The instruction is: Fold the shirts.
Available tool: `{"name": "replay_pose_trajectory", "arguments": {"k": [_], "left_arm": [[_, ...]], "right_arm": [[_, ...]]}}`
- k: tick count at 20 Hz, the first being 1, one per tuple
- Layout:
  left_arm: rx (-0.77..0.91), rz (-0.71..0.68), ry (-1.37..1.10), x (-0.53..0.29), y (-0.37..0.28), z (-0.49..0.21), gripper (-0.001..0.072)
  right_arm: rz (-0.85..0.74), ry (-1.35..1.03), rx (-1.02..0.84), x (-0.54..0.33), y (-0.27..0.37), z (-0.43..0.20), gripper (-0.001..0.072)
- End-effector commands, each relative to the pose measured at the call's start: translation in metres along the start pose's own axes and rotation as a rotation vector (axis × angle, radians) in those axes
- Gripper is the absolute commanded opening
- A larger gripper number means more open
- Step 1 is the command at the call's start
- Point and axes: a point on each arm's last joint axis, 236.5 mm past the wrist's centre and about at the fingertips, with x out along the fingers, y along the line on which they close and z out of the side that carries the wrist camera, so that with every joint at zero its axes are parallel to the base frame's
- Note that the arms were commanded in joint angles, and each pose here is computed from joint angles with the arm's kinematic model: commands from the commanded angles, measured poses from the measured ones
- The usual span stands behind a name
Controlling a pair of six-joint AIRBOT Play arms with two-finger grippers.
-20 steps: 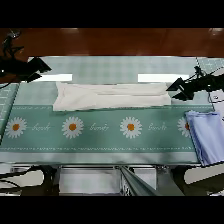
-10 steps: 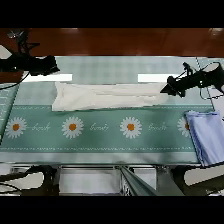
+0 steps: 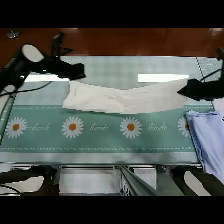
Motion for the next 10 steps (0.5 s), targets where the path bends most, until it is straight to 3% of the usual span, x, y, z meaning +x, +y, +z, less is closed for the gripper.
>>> {"name": "replay_pose_trajectory", "arguments": {"k": [1,10], "left_arm": [[0.103,-0.050,0.059,0.057,-0.075,-0.037,0.0038],[0.244,-0.194,0.195,0.164,-0.231,-0.156,0.0038]], "right_arm": [[0.023,-0.122,-0.009,-0.047,0.028,-0.032,0.0016],[0.088,-0.179,-0.023,-0.075,0.057,-0.047,0.0016]]}}
